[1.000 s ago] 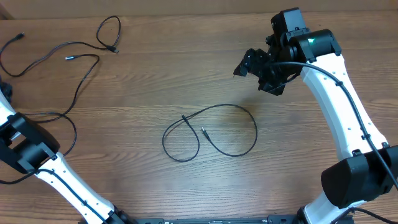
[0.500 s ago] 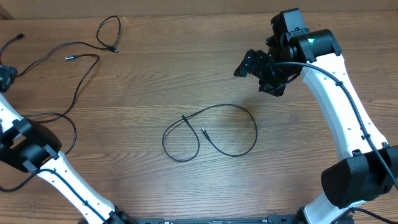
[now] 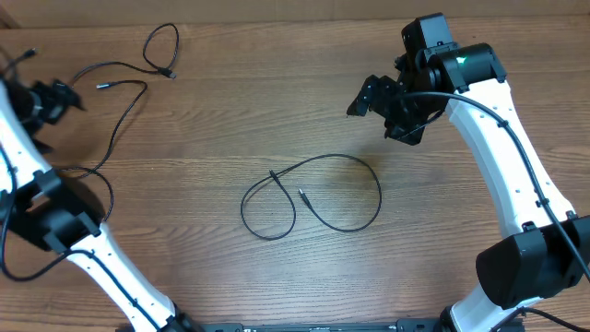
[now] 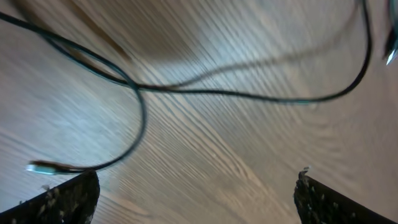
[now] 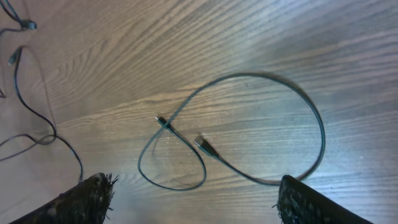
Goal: Untangle cables
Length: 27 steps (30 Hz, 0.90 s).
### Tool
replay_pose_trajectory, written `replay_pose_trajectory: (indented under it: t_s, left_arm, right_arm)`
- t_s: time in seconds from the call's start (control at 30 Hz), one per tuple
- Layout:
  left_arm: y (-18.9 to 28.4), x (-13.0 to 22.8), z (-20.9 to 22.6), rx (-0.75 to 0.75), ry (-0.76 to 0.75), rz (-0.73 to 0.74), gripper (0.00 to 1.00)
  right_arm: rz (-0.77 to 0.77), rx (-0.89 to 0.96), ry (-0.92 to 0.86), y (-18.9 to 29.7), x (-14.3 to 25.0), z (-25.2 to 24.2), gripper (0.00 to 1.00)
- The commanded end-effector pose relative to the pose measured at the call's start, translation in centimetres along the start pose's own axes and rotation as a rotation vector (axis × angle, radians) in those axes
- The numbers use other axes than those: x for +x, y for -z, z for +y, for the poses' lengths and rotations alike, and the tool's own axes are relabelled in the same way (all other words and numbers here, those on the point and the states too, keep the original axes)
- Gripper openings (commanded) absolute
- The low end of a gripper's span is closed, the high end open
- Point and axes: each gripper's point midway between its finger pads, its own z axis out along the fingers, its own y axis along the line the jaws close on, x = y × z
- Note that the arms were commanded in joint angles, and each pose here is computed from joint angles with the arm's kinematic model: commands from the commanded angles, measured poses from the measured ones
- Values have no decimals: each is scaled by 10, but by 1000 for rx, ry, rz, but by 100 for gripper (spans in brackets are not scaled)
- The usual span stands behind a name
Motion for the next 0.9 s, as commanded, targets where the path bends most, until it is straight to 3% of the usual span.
replay_pose_trajectory:
  t_s: [0.0, 0.23, 0.4, 0.7, 0.87]
  left_arm:
    - [15, 10, -5, 41, -46, -2, 100]
    - [78, 61, 11, -8, -49, -77, 100]
    - [85, 88, 24, -27, -44, -106, 99]
    - [10, 105, 47, -79, -27, 2, 100]
    - [-37, 96, 66, -141, -29, -37, 92]
  right_arm:
    - [-4, -3, 50, 4, 2, 0, 86]
    - [-6, -3, 53, 4, 1, 0, 88]
    - [-6, -4, 53, 4, 1, 0, 88]
    - [-14, -9, 57, 4, -1, 2, 88]
    - [-16, -12, 58, 4, -2, 2, 88]
